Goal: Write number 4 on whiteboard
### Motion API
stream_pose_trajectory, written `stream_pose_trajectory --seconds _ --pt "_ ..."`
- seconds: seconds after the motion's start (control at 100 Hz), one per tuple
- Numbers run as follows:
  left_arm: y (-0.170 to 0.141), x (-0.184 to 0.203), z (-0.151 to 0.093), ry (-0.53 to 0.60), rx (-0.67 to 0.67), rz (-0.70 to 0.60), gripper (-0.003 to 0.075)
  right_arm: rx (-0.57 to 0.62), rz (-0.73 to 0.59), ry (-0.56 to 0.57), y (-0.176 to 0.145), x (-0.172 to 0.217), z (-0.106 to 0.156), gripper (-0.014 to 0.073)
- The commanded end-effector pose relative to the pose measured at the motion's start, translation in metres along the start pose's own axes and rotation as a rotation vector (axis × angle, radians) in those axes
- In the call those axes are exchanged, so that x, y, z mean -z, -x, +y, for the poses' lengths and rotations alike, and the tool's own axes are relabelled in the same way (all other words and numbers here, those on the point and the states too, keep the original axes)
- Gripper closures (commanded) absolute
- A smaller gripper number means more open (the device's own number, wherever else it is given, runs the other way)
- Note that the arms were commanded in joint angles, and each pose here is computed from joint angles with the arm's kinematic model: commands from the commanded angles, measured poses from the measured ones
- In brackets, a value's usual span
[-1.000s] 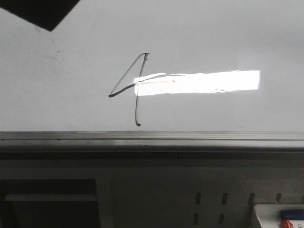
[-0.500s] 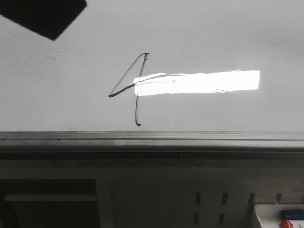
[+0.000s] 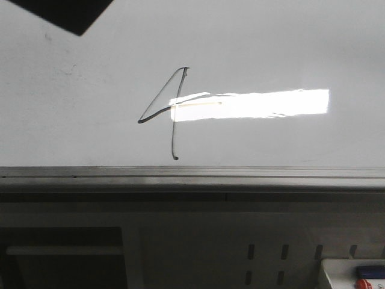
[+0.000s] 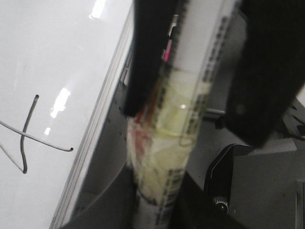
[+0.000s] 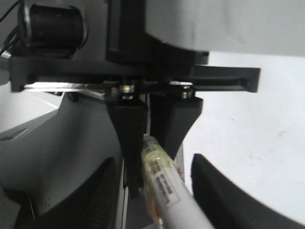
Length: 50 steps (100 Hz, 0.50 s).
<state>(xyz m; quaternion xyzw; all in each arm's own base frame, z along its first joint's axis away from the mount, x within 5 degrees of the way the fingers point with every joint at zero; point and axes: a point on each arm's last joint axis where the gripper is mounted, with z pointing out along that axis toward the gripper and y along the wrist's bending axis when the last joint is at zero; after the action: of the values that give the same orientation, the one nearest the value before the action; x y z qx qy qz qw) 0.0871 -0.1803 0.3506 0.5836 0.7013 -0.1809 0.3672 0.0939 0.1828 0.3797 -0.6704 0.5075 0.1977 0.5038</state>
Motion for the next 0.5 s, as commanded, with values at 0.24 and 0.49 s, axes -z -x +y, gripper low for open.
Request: stream_pose_trajectory --seconds 0.24,0.49 --pt "-0.007 -0.009 0.028 0.207 0.339 -0.179 0.0741 -0.223 -0.095 -0.401 0.001 0.075 -0.032 0.0156" --pt "-0.034 -0.036 0.054 0.306 0.558 -0.320 0.0741 -0.336 -0.055 -0.554 -0.024 0.099 -0.019 0.0658"
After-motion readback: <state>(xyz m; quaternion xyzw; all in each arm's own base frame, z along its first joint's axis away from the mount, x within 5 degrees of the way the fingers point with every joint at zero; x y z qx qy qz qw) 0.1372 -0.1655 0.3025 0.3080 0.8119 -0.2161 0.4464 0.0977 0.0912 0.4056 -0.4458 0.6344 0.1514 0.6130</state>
